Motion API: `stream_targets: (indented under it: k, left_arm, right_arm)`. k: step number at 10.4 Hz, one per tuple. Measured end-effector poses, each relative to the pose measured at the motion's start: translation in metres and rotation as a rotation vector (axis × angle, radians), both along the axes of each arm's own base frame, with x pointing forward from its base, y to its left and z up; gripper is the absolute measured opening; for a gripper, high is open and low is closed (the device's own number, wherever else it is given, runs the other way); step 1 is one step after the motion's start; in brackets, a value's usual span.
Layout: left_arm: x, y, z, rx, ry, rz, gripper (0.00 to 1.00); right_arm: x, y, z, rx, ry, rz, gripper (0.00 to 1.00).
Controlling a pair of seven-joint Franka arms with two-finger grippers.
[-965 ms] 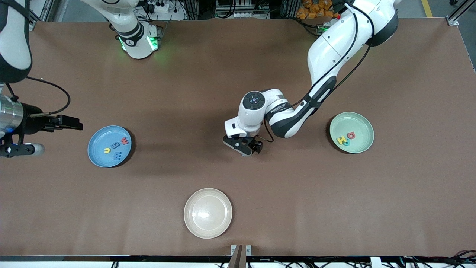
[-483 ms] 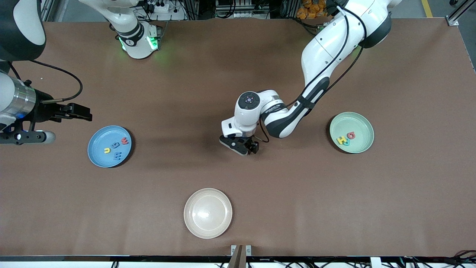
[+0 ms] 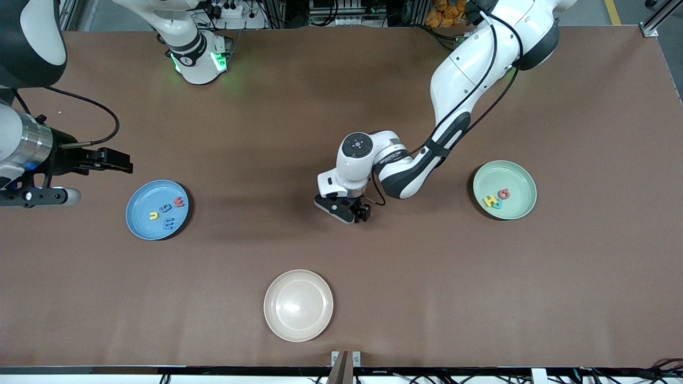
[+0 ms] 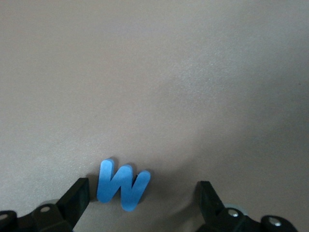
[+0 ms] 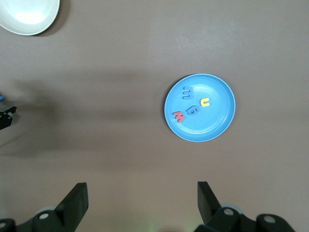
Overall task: Sort upper and lower case letters into plates
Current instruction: 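Retract the right gripper to rest while the left gripper grasps the W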
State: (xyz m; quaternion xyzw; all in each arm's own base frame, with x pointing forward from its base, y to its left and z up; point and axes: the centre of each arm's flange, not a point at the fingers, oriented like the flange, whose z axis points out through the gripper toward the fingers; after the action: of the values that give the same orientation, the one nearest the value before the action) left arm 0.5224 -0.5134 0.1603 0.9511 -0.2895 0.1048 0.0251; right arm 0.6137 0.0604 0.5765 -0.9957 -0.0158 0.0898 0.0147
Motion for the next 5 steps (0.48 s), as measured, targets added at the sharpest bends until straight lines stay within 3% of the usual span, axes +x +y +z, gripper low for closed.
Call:
stream_targets:
  k: [5]
  left_arm:
    - [-0.0002, -0.0022, 0.0004, 0.001, -0.012, -0.020, 0.94]
  right_arm:
    - [-0.0044, 0.0173, 0.0041, -0.001, -0.008, 0.027, 1.00]
